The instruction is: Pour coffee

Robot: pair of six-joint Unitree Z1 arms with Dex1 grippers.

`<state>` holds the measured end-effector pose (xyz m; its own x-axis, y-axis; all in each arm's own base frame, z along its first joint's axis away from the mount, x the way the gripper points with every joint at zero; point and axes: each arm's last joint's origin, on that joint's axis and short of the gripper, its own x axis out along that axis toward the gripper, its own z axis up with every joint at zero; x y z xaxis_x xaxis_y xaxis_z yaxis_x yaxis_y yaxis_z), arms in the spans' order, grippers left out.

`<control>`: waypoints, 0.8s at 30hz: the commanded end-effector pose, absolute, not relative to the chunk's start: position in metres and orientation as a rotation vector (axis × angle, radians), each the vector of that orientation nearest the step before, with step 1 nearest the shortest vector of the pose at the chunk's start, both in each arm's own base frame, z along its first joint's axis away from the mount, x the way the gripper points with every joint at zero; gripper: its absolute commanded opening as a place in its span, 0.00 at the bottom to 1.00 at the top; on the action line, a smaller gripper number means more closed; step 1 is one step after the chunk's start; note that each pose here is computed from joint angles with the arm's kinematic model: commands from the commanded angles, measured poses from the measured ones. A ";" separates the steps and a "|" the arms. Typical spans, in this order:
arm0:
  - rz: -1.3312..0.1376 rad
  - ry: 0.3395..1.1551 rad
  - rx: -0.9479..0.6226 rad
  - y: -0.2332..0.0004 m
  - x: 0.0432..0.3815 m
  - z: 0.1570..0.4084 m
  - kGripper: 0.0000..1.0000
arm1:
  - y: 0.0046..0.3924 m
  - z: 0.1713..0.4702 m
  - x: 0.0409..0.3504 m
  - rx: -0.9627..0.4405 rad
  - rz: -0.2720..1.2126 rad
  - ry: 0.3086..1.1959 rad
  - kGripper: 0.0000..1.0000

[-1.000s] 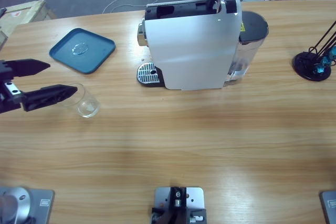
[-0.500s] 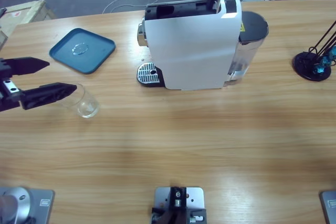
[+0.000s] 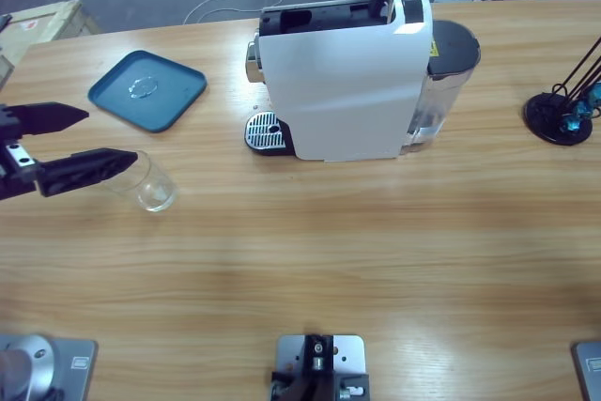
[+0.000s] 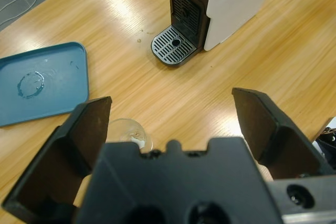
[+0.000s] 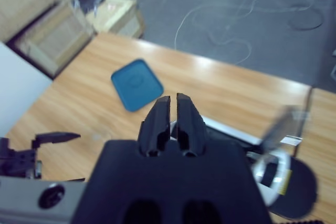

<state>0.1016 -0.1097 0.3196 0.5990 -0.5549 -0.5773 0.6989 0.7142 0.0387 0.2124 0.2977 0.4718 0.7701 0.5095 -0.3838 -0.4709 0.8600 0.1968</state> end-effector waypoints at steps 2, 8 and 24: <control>-0.745 0.595 0.268 -0.107 0.099 0.313 0.99 | 0.206 0.434 0.228 0.206 0.241 0.489 0.00; -0.745 0.599 0.270 -0.109 0.100 0.313 0.99 | 0.242 0.392 0.265 0.240 0.281 0.577 0.00; -0.758 0.618 0.273 -0.108 0.098 0.307 0.99 | 0.330 0.348 0.266 0.224 0.523 0.646 0.00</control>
